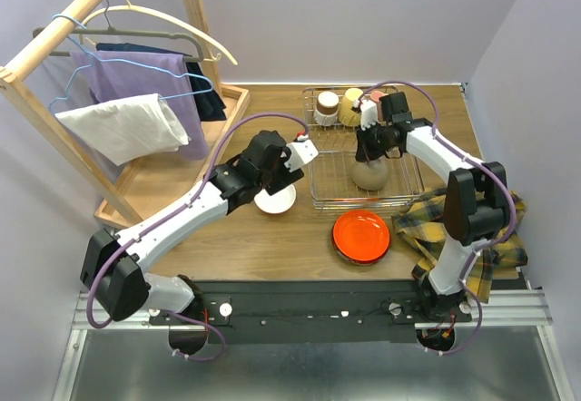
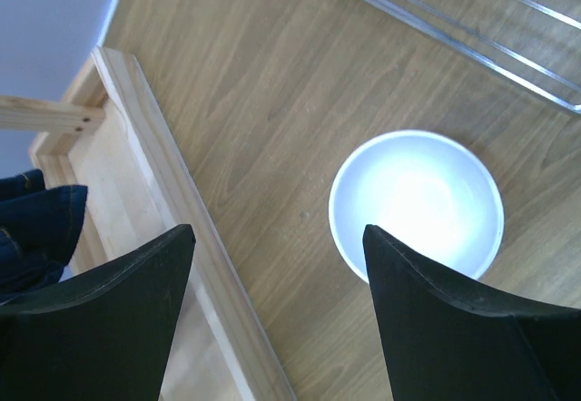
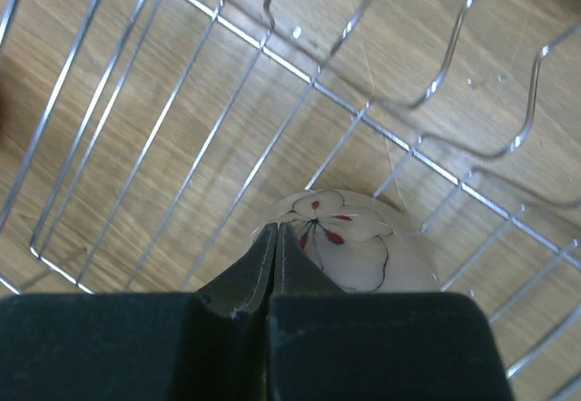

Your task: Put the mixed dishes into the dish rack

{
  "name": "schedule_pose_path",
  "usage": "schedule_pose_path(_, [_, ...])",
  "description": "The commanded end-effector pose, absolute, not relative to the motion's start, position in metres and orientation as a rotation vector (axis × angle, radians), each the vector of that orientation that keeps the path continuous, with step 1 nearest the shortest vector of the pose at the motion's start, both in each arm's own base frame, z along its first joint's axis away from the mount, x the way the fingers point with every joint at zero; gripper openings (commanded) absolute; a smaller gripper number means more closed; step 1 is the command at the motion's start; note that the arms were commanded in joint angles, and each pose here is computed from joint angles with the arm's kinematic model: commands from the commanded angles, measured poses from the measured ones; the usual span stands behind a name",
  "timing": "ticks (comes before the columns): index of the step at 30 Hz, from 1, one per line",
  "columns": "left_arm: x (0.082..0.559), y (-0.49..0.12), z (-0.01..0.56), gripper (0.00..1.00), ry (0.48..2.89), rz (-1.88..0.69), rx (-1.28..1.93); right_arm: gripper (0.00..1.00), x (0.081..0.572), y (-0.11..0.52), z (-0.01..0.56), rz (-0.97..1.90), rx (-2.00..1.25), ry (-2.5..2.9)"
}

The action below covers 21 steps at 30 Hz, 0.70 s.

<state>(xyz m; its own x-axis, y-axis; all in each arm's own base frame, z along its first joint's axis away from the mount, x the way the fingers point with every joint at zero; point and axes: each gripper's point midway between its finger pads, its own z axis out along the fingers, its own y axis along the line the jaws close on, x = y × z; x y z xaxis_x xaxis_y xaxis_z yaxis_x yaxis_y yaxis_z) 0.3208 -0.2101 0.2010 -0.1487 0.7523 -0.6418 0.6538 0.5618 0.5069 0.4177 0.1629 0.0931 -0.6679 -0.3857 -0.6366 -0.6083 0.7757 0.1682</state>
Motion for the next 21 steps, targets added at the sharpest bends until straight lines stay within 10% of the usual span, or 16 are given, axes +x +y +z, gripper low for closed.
schedule_pose_path(1, [0.325,-0.201,0.191,0.84,1.945,0.161,1.204,0.06,0.399,0.135,0.103,0.336,-0.777,2.399])
schedule_pose_path(21, [0.346,-0.19,0.206,0.84,1.975,0.208,1.203,0.13,0.379,0.119,0.168,0.251,-0.801,2.295])
